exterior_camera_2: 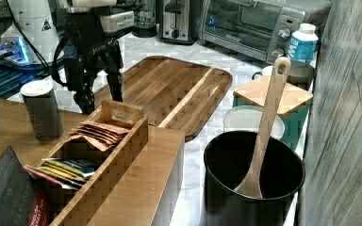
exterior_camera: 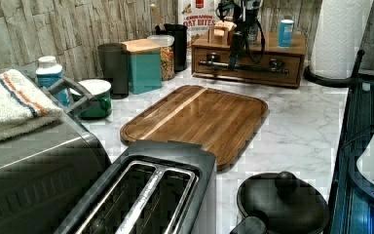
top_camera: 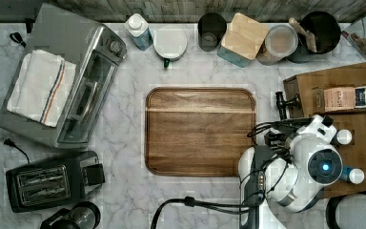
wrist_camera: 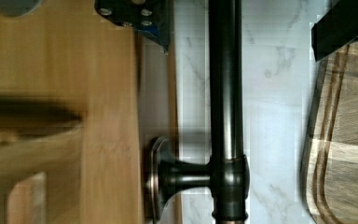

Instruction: Open the drawer.

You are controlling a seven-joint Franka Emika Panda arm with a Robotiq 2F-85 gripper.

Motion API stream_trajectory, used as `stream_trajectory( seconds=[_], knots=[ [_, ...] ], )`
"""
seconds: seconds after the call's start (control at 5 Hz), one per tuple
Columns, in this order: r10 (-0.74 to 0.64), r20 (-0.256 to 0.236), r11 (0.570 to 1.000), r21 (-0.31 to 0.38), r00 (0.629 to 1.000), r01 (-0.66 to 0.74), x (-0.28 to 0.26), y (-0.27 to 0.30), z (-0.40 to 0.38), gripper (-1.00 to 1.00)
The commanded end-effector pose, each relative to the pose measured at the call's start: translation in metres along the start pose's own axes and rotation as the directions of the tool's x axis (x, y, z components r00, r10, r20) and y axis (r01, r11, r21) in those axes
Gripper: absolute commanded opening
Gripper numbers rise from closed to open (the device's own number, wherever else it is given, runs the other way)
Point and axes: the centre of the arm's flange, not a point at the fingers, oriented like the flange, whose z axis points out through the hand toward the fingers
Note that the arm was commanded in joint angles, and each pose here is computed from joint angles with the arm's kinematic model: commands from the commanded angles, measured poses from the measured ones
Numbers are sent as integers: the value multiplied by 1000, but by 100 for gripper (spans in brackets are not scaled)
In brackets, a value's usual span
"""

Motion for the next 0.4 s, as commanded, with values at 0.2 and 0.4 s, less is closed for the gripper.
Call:
stream_trajectory(
  seconds=[0.2, 0.4],
  knots=[
    [46, 5, 999, -27, 999, -46, 0, -19, 27, 100],
    [42, -1, 999, -8, 999, -42, 0, -23, 32, 100]
  ],
)
